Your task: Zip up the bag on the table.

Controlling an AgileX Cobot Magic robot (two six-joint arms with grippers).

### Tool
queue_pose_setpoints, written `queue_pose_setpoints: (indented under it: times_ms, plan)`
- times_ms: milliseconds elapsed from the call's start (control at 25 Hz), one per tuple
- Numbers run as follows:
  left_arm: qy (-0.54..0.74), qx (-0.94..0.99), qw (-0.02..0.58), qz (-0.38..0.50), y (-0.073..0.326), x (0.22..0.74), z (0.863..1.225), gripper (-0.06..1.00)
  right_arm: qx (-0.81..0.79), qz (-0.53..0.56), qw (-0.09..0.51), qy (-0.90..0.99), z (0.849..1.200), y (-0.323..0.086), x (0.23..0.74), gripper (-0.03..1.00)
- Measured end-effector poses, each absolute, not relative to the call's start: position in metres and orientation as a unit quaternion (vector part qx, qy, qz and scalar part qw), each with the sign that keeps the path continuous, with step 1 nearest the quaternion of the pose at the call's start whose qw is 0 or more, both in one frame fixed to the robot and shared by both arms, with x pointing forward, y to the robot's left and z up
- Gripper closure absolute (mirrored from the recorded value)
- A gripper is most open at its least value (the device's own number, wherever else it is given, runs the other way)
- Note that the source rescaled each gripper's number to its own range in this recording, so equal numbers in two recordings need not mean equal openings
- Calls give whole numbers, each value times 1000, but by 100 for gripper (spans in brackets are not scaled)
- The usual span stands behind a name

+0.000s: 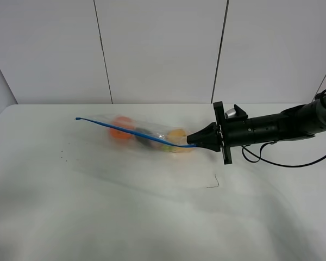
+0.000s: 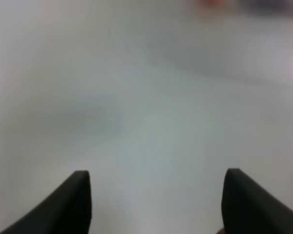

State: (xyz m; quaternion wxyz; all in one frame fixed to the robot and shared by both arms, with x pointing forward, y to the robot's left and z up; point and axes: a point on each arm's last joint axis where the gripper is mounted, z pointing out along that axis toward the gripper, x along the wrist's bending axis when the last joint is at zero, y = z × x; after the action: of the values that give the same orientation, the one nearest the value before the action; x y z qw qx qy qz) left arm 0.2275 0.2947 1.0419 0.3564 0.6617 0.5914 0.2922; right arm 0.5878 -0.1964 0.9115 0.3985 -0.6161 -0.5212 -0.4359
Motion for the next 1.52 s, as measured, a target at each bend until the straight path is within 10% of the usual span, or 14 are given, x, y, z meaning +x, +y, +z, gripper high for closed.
queue_pose_setpoints:
  times_ms: [120,320,440,960,1520]
  plan:
    - [591,661,358,293,295,226,1042,10,-614,-430,398,-528,911,-197,586,86]
    - [591,661,357,293,295,226,1041,10,-625,-409,403,-528,908,-203,585,23]
    - [591,662,357,293,295,227,1041,10,-646,-391,394,-524,906,-220,587,9]
    - [591,661,357,293,295,227,1041,10,-691,-161,-2,-705,1035,-283,640,6]
    - [591,661,357,293,295,227,1041,10,-704,-69,8,-707,1038,-294,559,6]
